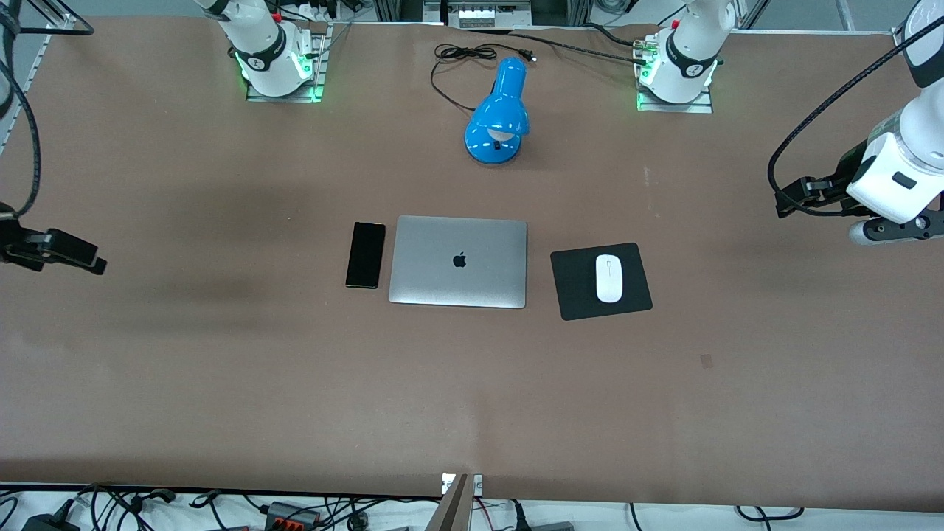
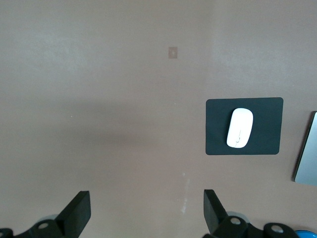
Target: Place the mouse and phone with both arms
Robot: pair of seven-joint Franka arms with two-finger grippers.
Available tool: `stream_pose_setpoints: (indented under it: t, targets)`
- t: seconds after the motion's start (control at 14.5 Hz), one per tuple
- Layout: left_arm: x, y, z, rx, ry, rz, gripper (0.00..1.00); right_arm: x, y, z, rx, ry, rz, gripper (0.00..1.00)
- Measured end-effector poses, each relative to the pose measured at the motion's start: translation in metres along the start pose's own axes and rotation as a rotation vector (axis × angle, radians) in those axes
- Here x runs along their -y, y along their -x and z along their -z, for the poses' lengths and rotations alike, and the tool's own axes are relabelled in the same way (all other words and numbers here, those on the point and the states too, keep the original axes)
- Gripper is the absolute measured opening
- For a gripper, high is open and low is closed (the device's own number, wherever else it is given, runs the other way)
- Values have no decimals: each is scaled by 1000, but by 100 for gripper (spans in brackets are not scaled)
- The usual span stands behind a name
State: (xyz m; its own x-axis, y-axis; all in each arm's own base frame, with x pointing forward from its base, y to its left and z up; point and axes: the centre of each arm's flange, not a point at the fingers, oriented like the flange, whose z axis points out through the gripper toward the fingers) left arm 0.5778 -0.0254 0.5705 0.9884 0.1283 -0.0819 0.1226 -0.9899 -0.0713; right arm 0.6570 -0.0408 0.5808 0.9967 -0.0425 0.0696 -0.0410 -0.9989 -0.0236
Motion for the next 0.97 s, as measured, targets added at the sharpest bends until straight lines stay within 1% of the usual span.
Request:
stream_pose_setpoints:
  t: [0.14,0.34,0.48,0.62,0.97]
  targets:
    - [0,0,0,0,1,0,100,8,1,3,-4,39,29,100]
    - [0,0,0,1,1,0,100,14,7,7,-3,50,41,100]
    - [0,0,-1,2,1,0,100,12,18,7,-13,52,40,100]
    - [0,0,-1,2,1,0,100,11,37,4,-21,59,46,100]
    - [1,0,-1,3,2,2,100,9,85,6,15,59,47,100]
